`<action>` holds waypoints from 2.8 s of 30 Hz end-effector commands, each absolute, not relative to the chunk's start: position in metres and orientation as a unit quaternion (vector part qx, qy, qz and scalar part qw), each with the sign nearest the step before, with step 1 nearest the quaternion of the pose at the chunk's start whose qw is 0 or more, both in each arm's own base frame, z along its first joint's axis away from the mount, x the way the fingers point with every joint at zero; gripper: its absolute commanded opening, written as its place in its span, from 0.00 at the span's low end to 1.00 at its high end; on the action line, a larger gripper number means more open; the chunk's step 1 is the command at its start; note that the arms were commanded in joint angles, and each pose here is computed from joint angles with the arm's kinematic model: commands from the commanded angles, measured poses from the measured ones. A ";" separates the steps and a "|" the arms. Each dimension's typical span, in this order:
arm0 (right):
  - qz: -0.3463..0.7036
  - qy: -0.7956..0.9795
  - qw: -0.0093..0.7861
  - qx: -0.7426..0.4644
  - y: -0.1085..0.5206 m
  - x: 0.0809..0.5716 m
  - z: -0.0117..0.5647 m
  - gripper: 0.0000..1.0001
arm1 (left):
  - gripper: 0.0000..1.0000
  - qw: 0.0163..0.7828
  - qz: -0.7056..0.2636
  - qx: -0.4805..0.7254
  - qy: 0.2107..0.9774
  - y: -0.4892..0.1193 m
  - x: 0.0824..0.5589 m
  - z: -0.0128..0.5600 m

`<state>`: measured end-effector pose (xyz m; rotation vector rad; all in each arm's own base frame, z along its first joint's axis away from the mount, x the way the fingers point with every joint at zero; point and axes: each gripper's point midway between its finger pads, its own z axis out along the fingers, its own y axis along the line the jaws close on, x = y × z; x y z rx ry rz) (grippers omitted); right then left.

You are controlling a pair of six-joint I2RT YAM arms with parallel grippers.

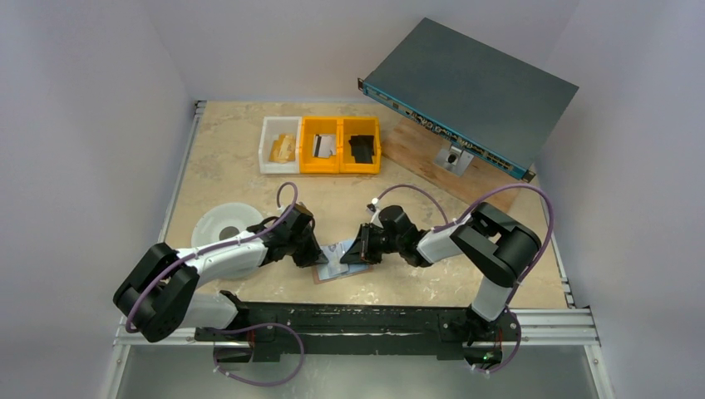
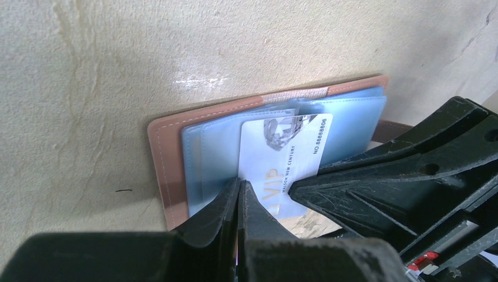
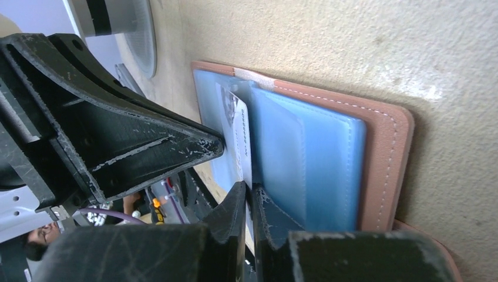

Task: Take the credit cards out of the card holder
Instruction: Remove the credit card from the card holder.

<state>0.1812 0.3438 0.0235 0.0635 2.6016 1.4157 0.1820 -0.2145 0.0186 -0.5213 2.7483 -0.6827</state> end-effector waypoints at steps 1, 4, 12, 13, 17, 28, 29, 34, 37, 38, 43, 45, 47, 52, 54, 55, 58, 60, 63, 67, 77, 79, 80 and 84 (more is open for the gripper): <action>0.489 0.867 0.092 0.017 0.345 0.180 0.031 0.01 | 0.00 0.106 -0.128 -0.189 0.968 -0.170 0.155 -0.013; 0.484 0.869 0.097 0.019 0.343 0.183 0.031 0.00 | 0.00 0.106 -0.127 -0.190 0.968 -0.170 0.155 -0.013; 0.454 0.883 0.116 0.026 0.328 0.190 0.027 0.00 | 0.00 0.103 -0.123 -0.193 0.968 -0.166 0.152 -0.015; 0.452 0.884 0.118 0.027 0.326 0.191 0.027 0.00 | 0.00 0.103 -0.123 -0.193 0.968 -0.166 0.152 -0.016; 0.446 0.885 0.127 0.027 0.320 0.193 0.031 0.00 | 0.00 0.104 -0.124 -0.193 0.968 -0.165 0.151 -0.017; 0.451 0.881 0.140 0.022 0.317 0.197 0.048 0.00 | 0.00 0.113 -0.164 -0.176 0.964 -0.182 0.162 -0.003; 0.452 0.881 0.140 0.021 0.317 0.197 0.050 0.00 | 0.00 0.117 -0.170 -0.173 0.963 -0.185 0.165 0.002; 0.465 0.873 0.150 0.014 0.322 0.201 0.068 0.00 | 0.03 0.145 -0.209 -0.149 0.956 -0.203 0.183 0.039; 0.471 0.868 0.155 0.009 0.326 0.205 0.078 0.00 | 0.11 0.162 -0.232 -0.132 0.950 -0.211 0.191 0.064; 0.473 0.867 0.156 0.007 0.327 0.206 0.081 0.00 | 0.14 0.167 -0.237 -0.128 0.948 -0.213 0.192 0.071; 0.488 0.858 0.159 0.002 0.332 0.210 0.097 0.00 | 0.30 0.193 -0.283 -0.109 0.933 -0.220 0.197 0.106; 0.496 0.853 0.160 0.003 0.332 0.212 0.104 0.00 | 0.35 0.199 -0.318 -0.101 0.921 -0.224 0.198 0.118; 0.509 0.846 0.160 0.004 0.330 0.215 0.114 0.00 | 0.40 0.206 -0.351 -0.094 0.908 -0.226 0.199 0.132; 0.556 0.817 0.154 0.001 0.326 0.218 0.142 0.00 | 0.46 0.210 -0.415 -0.076 0.882 -0.227 0.200 0.152; 0.578 0.802 0.149 -0.004 0.328 0.216 0.155 0.00 | 0.46 0.206 -0.444 -0.072 0.869 -0.229 0.200 0.159; 0.588 0.795 0.147 -0.005 0.329 0.215 0.161 0.00 | 0.46 0.203 -0.454 -0.070 0.865 -0.231 0.199 0.162; 0.618 0.774 0.140 -0.011 0.332 0.209 0.179 0.00 | 0.47 0.197 -0.476 -0.064 0.855 -0.236 0.199 0.167; 0.636 0.759 0.137 -0.014 0.333 0.207 0.191 0.00 | 0.47 0.193 -0.490 -0.063 0.848 -0.240 0.199 0.170; 0.651 0.747 0.133 -0.017 0.334 0.204 0.200 0.00 | 0.47 0.185 -0.513 -0.060 0.836 -0.246 0.199 0.174; 0.651 0.748 0.130 -0.019 0.335 0.203 0.200 0.00 | 0.47 0.185 -0.544 -0.059 0.816 -0.254 0.202 0.182; 0.611 0.777 0.152 -0.013 0.329 0.210 0.184 0.27 | 0.00 0.181 -0.552 -0.070 0.811 -0.258 0.208 0.181; 0.588 0.792 0.164 -0.008 0.324 0.214 0.179 0.51 | 0.00 0.189 -0.537 -0.076 0.818 -0.255 0.212 0.180; 0.580 0.797 0.171 -0.009 0.323 0.215 0.179 0.61 | 0.00 0.200 -0.528 -0.074 0.822 -0.253 0.215 0.181; 0.548 0.812 0.201 -0.003 0.313 0.219 0.183 0.84 | 0.00 0.231 -0.461 -0.095 0.852 -0.239 0.232 0.181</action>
